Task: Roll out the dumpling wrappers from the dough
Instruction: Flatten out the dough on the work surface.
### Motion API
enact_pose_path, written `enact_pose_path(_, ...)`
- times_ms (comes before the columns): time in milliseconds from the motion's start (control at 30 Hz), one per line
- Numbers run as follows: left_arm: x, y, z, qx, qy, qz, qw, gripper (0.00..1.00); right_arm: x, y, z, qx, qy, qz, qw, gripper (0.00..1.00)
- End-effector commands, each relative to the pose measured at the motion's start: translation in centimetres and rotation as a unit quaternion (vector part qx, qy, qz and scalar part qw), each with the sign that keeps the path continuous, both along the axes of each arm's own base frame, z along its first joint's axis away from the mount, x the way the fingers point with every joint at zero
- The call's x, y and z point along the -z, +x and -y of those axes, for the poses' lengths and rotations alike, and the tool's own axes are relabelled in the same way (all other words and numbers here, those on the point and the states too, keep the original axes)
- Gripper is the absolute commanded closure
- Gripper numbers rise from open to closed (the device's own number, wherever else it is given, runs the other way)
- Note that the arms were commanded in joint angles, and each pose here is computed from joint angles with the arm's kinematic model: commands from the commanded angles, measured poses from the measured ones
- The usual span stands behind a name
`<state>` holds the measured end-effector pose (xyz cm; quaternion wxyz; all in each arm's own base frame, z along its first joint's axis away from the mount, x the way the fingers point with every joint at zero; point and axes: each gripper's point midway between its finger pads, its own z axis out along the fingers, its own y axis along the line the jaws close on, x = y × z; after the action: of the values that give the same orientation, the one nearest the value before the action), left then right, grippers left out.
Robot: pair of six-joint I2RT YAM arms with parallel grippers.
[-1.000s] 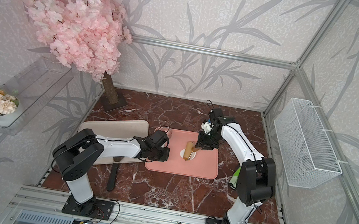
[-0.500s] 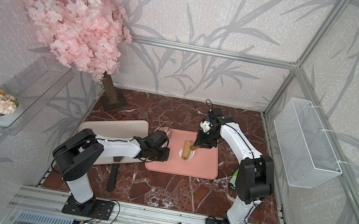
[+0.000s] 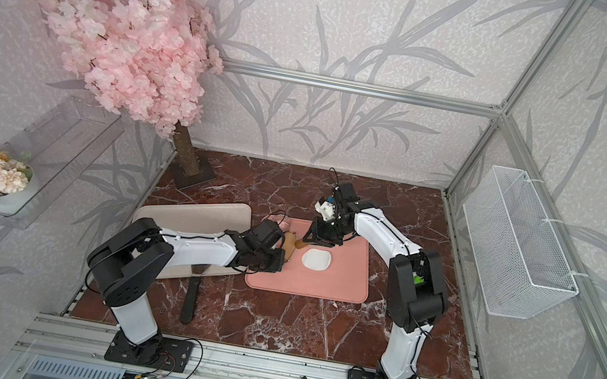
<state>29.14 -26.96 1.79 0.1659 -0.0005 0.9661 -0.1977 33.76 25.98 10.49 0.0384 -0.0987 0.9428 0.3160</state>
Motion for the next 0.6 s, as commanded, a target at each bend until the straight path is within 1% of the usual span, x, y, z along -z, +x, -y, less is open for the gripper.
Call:
enact_pose_path(0, 5.5, -4.8, -4.1, 0.005, 0.099, -0.097, 0.990, 1.00, 6.7, -3.4, 3.2, 0.004, -0.121, -0.072, 0.990, 1.00)
enact_pose_path(133, 5.4, -4.8, -4.2, 0.005, 0.098, -0.096, 0.990, 1.00, 5.6, -2.8, 3.7, 0.015, -0.116, -0.059, 0.991, 1.00)
enact_pose_path(267, 5.2, -4.8, -4.3, 0.003, 0.098, -0.092, 0.991, 1.00, 3.5, -2.5, 4.5, 0.021, -0.118, -0.032, 0.992, 1.00)
enact_pose_path(433, 5.2, -4.9, -4.4, 0.001, 0.097, -0.092, 0.991, 1.00, -0.9, -1.6, 5.3, 0.046, -0.077, 0.027, 0.996, 1.00)
enact_pose_path(567, 5.1, -4.8, -4.3, 0.001, 0.094, -0.090, 0.991, 1.00, -3.9, -1.4, 5.7, 0.053, -0.061, 0.071, 0.994, 1.00)
